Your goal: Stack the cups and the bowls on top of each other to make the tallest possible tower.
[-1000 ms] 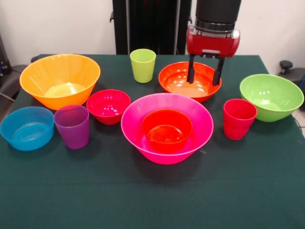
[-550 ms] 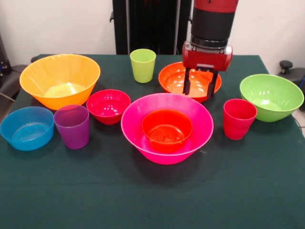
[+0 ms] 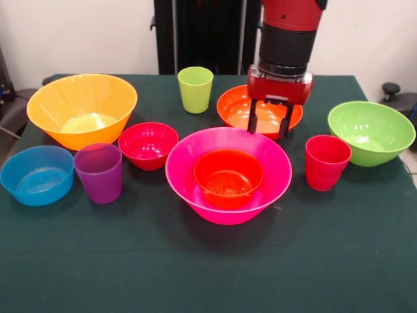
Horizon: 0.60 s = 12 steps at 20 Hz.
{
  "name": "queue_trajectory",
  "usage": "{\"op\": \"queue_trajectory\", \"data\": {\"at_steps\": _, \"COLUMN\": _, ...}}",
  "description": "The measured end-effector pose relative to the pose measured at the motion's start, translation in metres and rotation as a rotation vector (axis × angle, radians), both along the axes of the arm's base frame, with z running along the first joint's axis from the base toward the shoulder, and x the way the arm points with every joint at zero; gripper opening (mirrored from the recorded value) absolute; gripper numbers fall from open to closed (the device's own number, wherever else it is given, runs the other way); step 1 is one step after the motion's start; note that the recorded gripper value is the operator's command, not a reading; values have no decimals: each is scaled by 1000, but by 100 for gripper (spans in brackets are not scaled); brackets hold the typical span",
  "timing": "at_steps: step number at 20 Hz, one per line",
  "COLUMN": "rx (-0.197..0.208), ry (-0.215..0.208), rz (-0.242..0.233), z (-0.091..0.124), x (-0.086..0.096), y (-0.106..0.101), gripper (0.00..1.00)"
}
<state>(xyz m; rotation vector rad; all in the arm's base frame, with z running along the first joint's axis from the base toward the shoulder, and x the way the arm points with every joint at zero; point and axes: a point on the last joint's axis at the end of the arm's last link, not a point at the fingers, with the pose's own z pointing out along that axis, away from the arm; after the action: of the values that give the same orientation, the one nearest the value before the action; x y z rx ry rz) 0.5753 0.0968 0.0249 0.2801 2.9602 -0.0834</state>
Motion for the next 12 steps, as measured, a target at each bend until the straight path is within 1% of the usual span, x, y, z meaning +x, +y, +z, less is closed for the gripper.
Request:
{"op": "queue_trajectory", "data": {"at_steps": 3, "rx": -1, "ry": -2, "rz": -17, "z": 2, "x": 1, "y": -1, "gripper": 100}}
{"op": "queue_trajectory", "data": {"at_steps": 7, "rx": 2, "ry": -9, "rz": -25, "z": 7, "x": 4, "y": 1, "gripper": 100}}
{"op": "queue_trajectory", "data": {"at_steps": 12, "rx": 10, "ry": -24, "rz": -47, "z": 20, "x": 7, "y": 2, "gripper": 100}}
